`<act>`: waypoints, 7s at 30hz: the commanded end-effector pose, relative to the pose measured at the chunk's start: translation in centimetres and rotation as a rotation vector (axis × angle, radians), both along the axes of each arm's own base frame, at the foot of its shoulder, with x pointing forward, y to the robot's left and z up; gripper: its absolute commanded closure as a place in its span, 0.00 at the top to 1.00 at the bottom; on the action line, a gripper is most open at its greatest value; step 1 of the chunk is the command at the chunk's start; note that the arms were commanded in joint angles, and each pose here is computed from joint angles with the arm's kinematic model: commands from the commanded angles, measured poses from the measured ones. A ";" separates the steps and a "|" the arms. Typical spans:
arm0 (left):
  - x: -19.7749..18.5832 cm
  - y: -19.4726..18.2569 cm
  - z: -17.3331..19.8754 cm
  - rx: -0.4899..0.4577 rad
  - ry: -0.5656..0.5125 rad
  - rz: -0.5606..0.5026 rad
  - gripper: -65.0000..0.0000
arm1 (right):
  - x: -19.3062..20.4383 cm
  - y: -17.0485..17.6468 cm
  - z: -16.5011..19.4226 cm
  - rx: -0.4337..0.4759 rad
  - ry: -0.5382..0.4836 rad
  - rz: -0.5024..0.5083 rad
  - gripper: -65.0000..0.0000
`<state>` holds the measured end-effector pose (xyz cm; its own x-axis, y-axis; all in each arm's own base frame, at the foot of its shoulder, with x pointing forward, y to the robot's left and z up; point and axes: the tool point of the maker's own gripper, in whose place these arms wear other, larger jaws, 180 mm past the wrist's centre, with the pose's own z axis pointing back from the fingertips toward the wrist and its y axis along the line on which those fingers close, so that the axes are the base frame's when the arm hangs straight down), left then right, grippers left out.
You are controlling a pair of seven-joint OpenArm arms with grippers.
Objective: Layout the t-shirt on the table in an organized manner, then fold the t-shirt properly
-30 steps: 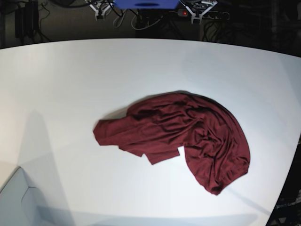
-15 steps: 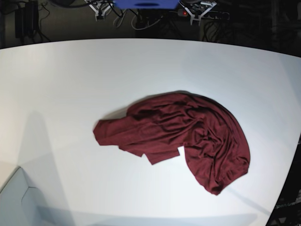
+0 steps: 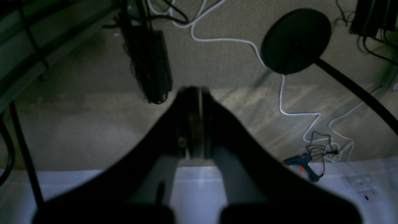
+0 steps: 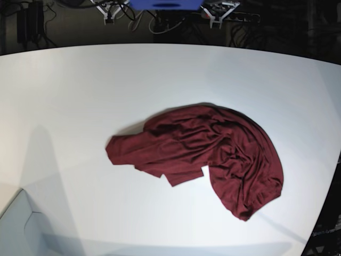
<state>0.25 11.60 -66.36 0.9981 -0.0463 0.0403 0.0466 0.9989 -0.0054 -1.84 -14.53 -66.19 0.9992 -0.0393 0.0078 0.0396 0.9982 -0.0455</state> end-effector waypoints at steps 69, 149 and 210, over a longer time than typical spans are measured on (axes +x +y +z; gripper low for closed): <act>24.8 2.3 35.4 0.001 -1.145 0.071 0.46 | 18.0 -4.0 33.2 -0.159 -1.101 0.102 0.35; 43.9 25.6 32.8 0.123 -1.098 0.585 0.58 | 17.7 -3.3 31.6 -0.133 -1.033 0.098 0.47; 37.0 -24.9 39.7 -0.316 -1.291 -0.549 0.01 | 17.6 -8.7 32.1 -0.283 -0.996 0.054 0.47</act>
<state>36.44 -13.11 -28.61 0.1672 -0.2508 0.9535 0.5766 0.8093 0.1118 15.50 -23.13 -34.98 0.5612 0.1171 0.8194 0.1468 0.9602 -0.2378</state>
